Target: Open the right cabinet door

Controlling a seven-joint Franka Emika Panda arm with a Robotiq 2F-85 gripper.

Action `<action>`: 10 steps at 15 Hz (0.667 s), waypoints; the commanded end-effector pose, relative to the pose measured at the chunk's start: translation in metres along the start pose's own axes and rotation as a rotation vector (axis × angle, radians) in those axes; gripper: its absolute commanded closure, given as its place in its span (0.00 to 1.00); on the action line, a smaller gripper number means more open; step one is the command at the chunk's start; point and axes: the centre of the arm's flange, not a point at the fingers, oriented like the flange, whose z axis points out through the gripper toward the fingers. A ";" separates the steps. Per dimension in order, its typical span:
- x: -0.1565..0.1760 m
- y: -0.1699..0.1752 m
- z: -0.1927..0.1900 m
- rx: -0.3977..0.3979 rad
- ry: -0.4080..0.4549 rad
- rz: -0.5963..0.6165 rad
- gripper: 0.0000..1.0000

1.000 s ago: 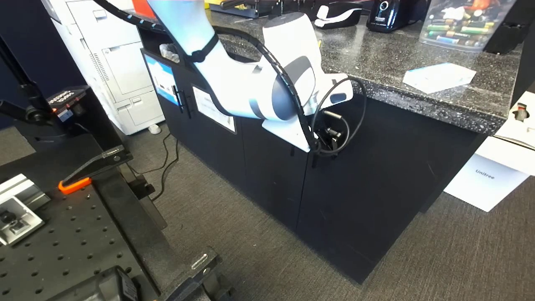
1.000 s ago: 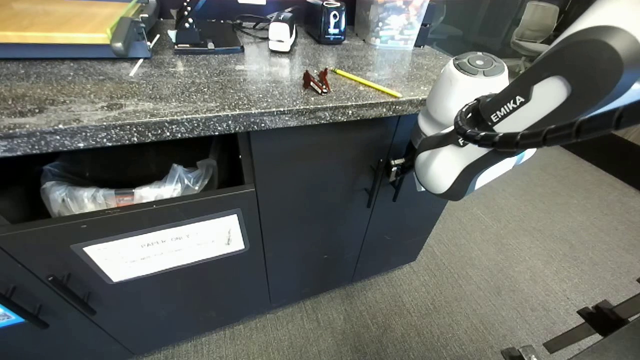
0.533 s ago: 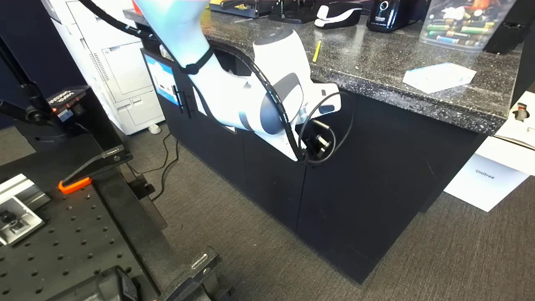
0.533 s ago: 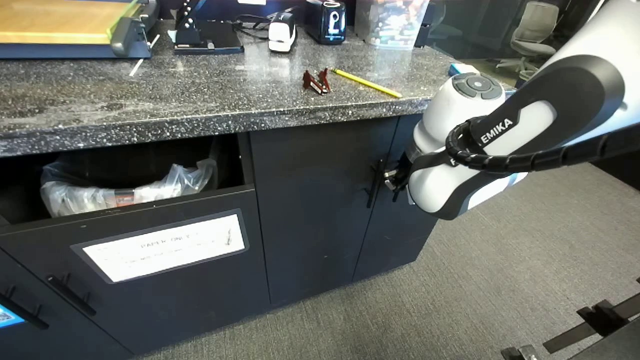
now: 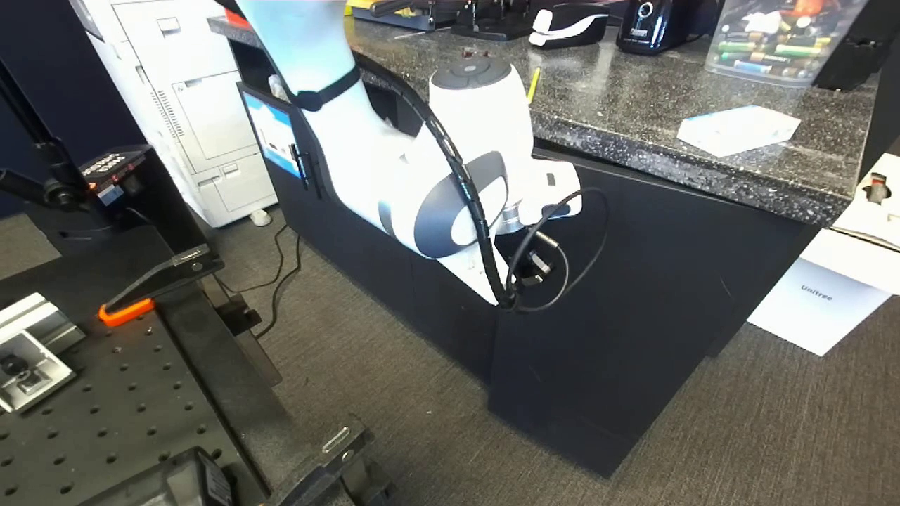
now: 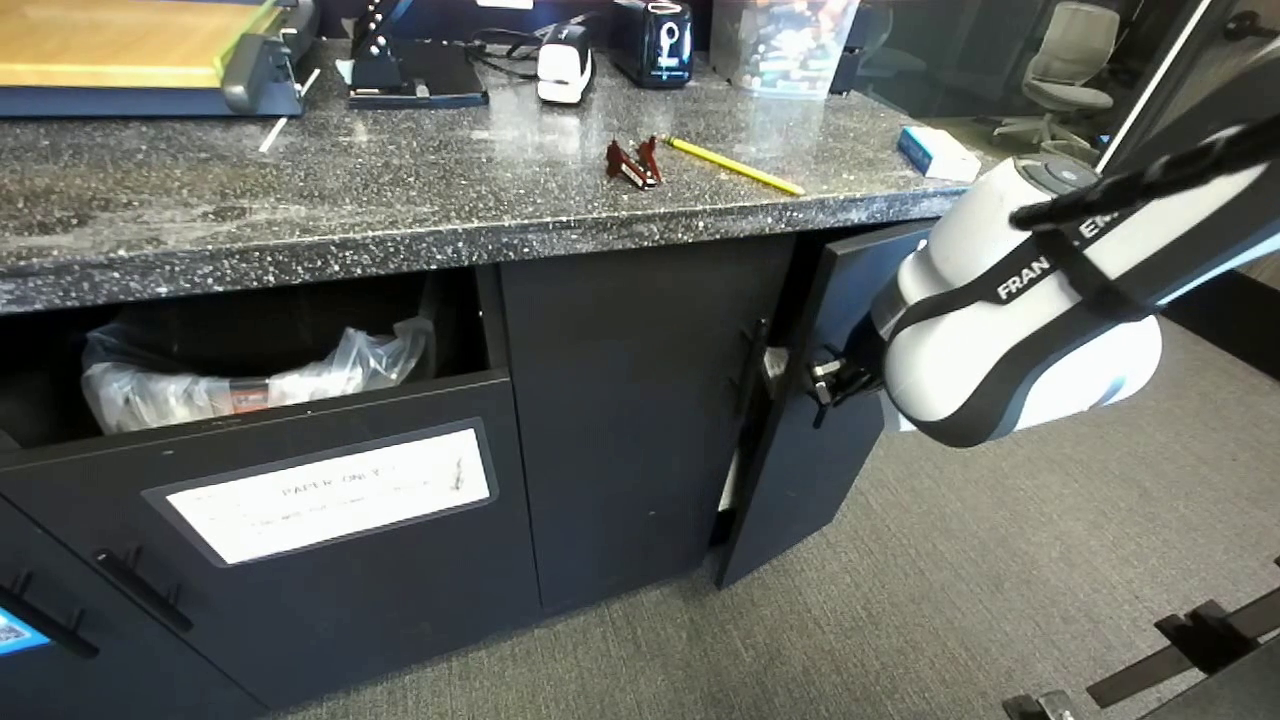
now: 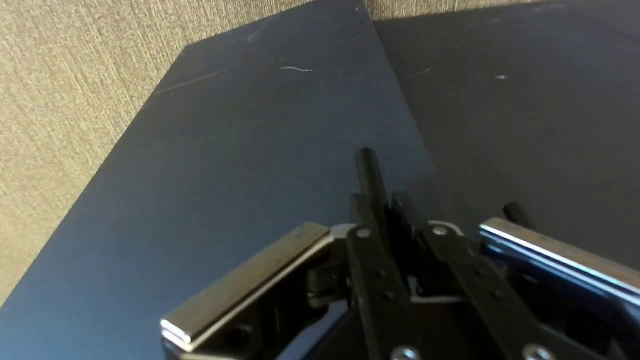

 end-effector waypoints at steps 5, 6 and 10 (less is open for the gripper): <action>-0.063 0.056 -0.090 0.036 -0.334 -0.106 0.96; -0.069 0.065 -0.098 0.031 -0.378 -0.104 0.96; -0.076 0.064 -0.126 0.056 -0.606 -0.110 0.96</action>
